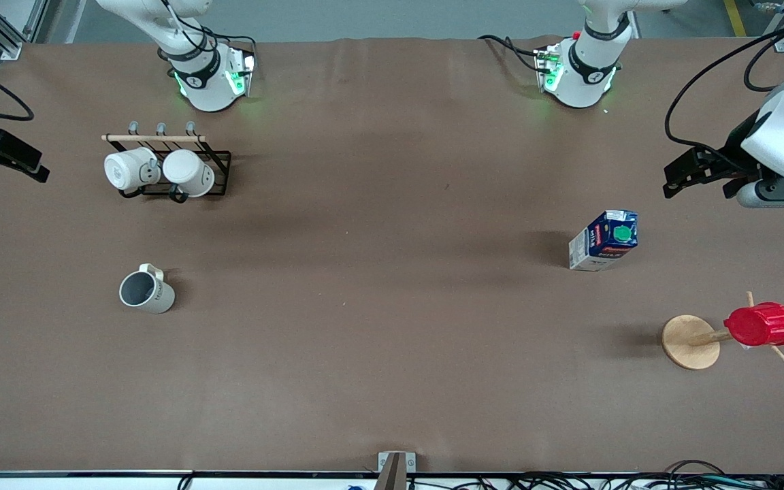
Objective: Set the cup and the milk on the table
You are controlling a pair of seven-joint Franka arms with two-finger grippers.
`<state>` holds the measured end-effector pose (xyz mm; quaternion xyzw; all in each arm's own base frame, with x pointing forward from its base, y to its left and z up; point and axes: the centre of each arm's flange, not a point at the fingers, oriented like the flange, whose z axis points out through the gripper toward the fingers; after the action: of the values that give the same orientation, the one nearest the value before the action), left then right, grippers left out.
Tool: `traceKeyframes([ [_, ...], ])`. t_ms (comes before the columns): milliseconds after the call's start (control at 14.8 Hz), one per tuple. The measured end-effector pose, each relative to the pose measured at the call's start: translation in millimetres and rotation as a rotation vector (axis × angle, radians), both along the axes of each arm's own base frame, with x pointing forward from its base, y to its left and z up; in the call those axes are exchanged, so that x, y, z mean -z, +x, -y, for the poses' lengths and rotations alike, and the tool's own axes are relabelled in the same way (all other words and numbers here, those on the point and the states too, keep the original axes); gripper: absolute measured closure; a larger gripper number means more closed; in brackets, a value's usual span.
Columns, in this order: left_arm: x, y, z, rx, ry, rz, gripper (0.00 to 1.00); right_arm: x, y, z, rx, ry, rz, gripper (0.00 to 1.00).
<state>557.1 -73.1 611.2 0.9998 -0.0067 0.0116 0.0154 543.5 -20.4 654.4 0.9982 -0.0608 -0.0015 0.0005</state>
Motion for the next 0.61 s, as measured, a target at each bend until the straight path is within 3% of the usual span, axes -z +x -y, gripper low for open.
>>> traceKeyframes([
  [337, 14.3, 7.6, -3.3, 0.040, 0.001, -0.020, 0.00, 12.2, 8.2, 4.5, 0.005, 0.001, -0.014, 0.00],
  [606, 48.0, 27.2, -2.9, 0.042, -0.002, -0.044, 0.00, 71.7, 51.6, 21.7, -0.059, 0.003, -0.022, 0.00],
])
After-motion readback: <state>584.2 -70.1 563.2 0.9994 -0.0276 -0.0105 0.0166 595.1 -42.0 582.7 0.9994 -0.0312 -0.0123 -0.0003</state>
